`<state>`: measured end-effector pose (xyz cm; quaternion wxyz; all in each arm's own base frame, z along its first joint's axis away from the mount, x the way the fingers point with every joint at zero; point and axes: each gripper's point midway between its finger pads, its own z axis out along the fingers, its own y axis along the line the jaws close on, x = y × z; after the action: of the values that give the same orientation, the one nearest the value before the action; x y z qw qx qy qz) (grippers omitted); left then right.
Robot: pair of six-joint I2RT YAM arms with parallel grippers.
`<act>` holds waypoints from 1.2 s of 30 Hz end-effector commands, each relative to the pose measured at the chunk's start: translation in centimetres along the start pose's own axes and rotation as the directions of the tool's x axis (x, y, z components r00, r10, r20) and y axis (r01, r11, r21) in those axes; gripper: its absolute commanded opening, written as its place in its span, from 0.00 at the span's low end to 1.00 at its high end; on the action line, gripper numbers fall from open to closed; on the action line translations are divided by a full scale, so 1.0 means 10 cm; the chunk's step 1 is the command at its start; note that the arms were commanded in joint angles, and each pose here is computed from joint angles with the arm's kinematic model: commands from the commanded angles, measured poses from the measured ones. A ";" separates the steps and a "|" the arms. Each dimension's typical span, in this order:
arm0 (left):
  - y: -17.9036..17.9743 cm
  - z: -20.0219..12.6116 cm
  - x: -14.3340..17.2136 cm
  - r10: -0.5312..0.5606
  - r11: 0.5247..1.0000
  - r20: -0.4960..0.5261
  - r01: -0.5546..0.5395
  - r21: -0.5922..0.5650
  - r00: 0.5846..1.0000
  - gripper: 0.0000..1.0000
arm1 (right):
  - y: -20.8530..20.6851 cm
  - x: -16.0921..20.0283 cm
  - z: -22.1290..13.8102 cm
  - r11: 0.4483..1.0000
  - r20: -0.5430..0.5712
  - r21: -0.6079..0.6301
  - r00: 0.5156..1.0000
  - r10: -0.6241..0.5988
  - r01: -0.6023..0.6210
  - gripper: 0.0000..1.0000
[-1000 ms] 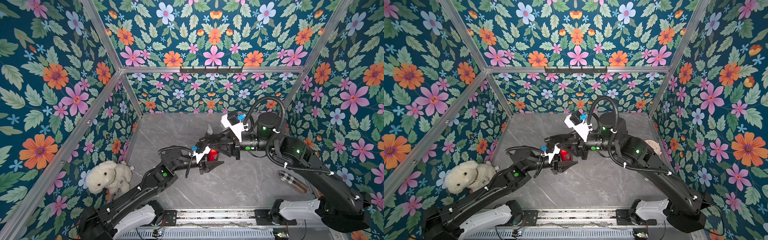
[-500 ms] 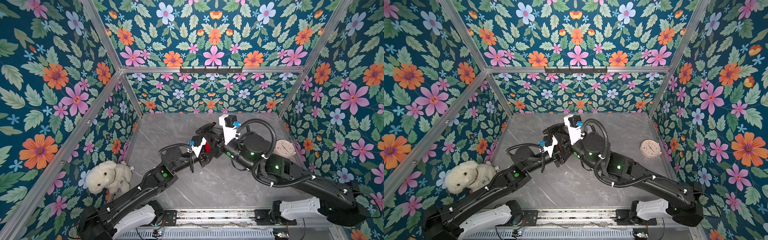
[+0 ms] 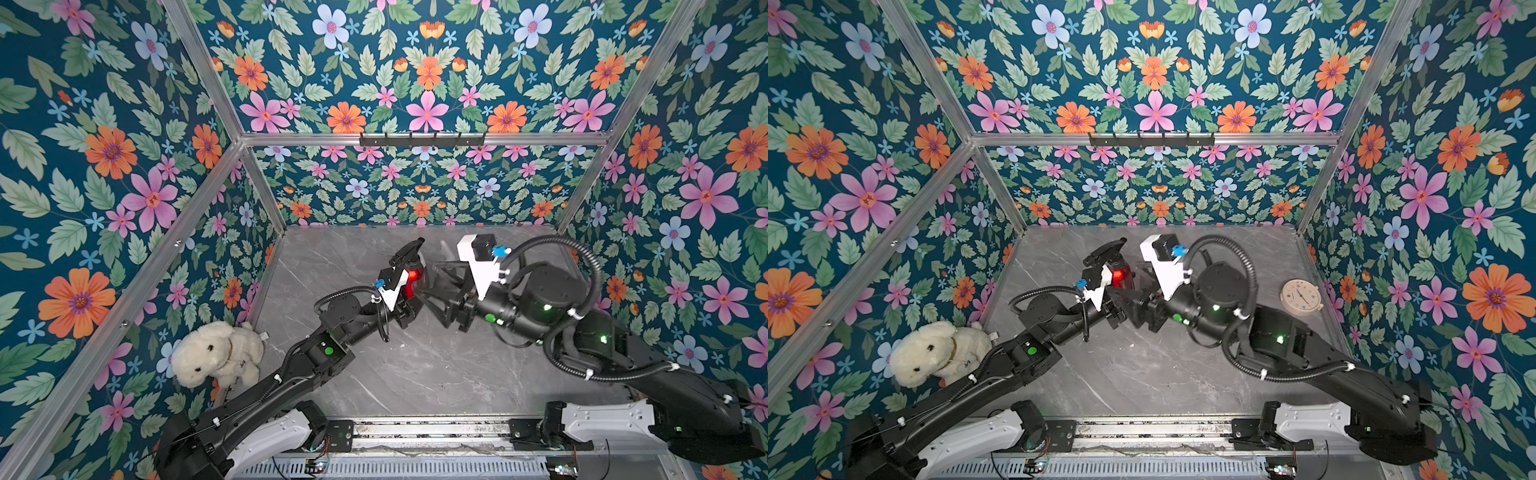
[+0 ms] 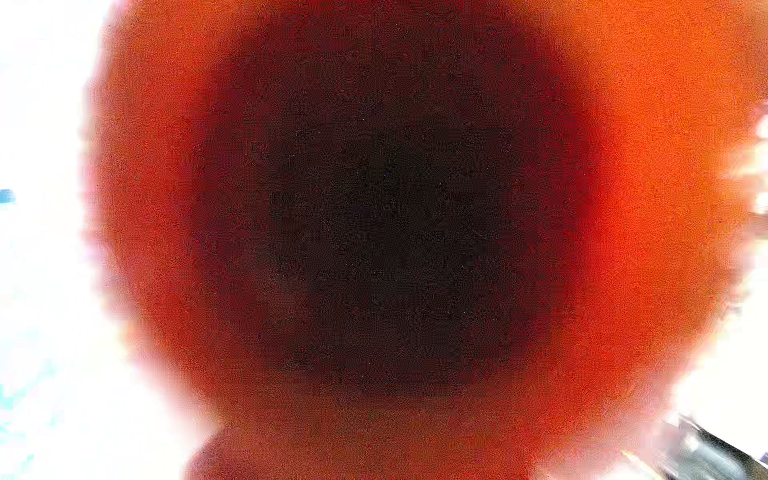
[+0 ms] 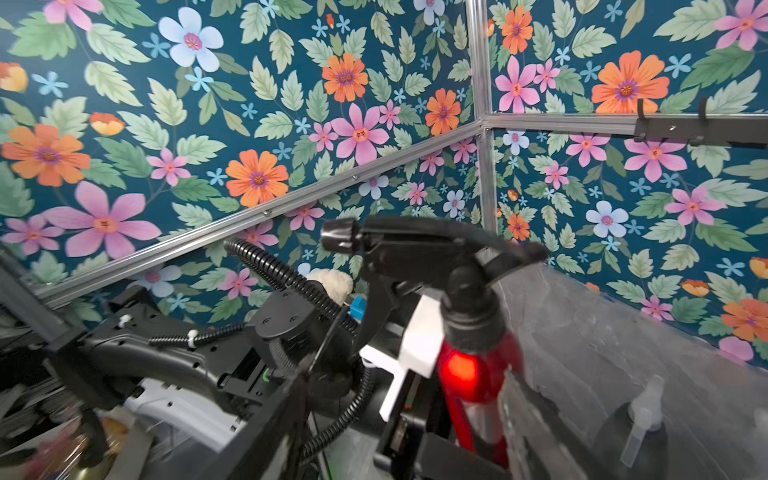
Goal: Attach spray nozzles to spray bottles
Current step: Screw the spray nozzle on the spray bottle.
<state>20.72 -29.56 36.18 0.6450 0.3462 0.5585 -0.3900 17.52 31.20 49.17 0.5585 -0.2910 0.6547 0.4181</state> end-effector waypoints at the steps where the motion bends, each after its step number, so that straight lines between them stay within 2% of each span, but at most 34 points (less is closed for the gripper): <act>1: -0.36 -0.05 -0.15 -0.007 0.975 0.052 -0.005 0.224 0.999 0.00 | 0.15 0.24 -0.09 0.977 -0.154 -0.214 0.988 -0.012 -0.021 0.75; 4: -0.46 -0.07 -0.17 -0.029 0.951 0.047 0.014 0.309 0.998 0.00 | 0.05 0.24 -0.07 0.966 -0.187 -0.256 0.982 -0.022 -0.027 0.76; 10: -0.60 -0.08 -0.14 -0.063 0.905 0.013 0.052 0.423 0.998 0.00 | 0.12 0.22 0.03 0.948 -0.189 -0.318 0.980 -0.060 -0.003 0.76; 12: -0.62 -0.05 -0.09 -0.068 0.894 -0.013 0.067 0.443 0.998 0.00 | 0.15 0.21 0.08 0.941 -0.188 -0.338 0.981 -0.053 -0.014 0.70; 15: -0.59 0.00 -0.03 -0.073 0.899 -0.032 0.080 0.432 0.997 0.00 | 0.15 0.23 0.15 0.938 -0.197 -0.345 0.980 -0.042 -0.030 0.53; 17: -0.58 0.01 -0.02 -0.074 0.898 -0.037 0.083 0.432 0.997 0.00 | 0.10 0.24 0.19 0.945 -0.197 -0.326 0.980 -0.037 -0.030 0.46; 22: -0.37 0.09 0.00 -0.073 0.949 -0.034 0.080 0.305 0.997 0.00 | 0.01 0.30 0.30 0.969 -0.145 -0.242 0.989 0.014 -0.049 0.27; 25: -0.17 0.13 -0.03 -0.077 0.979 -0.007 0.077 0.187 0.997 0.00 | -0.02 0.42 0.41 0.986 -0.115 -0.157 0.993 0.029 -0.047 0.21; 29: -0.02 0.16 -0.02 -0.088 0.991 0.002 0.088 0.103 0.996 0.00 | -0.11 0.53 0.50 0.994 -0.075 -0.087 0.995 0.063 -0.070 0.12; 30: -0.01 0.15 -0.01 -0.093 0.991 0.004 0.092 0.096 0.996 0.12 | -0.12 0.54 0.51 0.994 -0.076 -0.084 0.995 0.061 -0.067 0.11; 31: -0.01 0.15 0.00 -0.093 0.991 0.003 0.093 0.096 0.996 0.30 | -0.12 0.55 0.51 0.995 -0.075 -0.083 0.996 0.052 -0.058 0.11; 33: -0.01 0.13 0.01 -0.097 0.991 0.009 0.096 0.093 0.995 0.57 | -0.13 0.54 0.51 0.995 -0.069 -0.083 0.997 0.042 -0.048 0.10; 35: 0.00 0.13 0.03 -0.099 0.991 0.009 0.098 0.089 0.995 0.71 | -0.13 0.52 0.50 0.996 -0.060 -0.082 0.998 0.031 -0.035 0.09; 36: 0.01 0.12 0.03 -0.099 0.992 0.009 0.098 0.082 0.995 0.81 | -0.14 0.52 0.49 0.996 -0.055 -0.079 0.998 0.030 -0.034 0.09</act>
<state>20.18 -31.32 34.62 0.5813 0.3757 0.5575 -0.4584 21.49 34.52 44.71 0.5577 -0.2947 0.6525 0.4200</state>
